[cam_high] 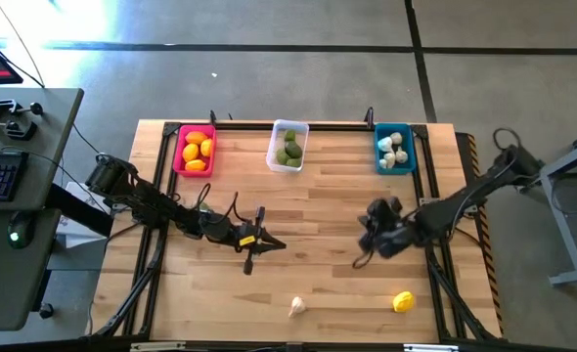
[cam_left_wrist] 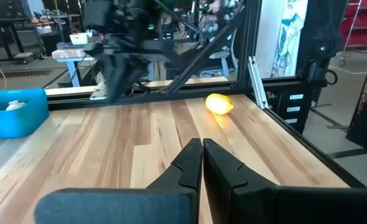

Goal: Sort produce into baskets
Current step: Put the lemon into the pink bin

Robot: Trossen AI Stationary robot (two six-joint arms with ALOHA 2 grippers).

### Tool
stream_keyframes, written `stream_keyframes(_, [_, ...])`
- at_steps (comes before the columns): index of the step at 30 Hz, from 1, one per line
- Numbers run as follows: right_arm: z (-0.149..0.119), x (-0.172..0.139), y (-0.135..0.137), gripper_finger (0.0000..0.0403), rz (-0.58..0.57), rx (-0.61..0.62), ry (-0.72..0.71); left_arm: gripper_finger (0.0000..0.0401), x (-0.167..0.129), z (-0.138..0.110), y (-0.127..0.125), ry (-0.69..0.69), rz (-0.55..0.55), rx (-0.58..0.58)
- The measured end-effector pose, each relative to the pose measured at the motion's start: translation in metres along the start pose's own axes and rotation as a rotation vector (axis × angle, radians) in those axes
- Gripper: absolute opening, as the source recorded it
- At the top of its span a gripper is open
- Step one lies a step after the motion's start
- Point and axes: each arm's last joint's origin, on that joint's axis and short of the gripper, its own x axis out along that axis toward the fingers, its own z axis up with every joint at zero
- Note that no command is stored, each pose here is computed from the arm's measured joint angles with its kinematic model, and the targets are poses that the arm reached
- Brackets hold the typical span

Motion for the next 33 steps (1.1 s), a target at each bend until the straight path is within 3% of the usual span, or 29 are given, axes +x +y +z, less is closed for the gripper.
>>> stream_keyframes(9, [-0.019,-0.023,0.061,0.0,-0.137,-0.074,0.417,0.0,0.0,-0.001,0.0,0.01,0.0,0.023])
stream_keyframes(17, [-0.032,-0.063,0.117,0.0,-0.008,-0.155,0.566,0.0,0.0,-0.002,0.0,0.024,0.0,0.03])
stream_keyframes(22, [-0.044,-0.08,0.133,0.0009,-0.001,-0.07,0.646,0.0,0.0,-0.002,0.0,0.025,0.0,0.052])
stream_keyframes(27, [-0.068,-0.079,0.144,0.0062,-0.036,-0.118,0.818,0.0,0.0,-0.002,0.001,0.026,0.001,0.058])
stream_keyframes(33, [-0.092,-0.065,0.15,0.0178,-0.065,-0.249,0.968,0.0,0.0,-0.003,0.001,0.031,0.001,0.06])
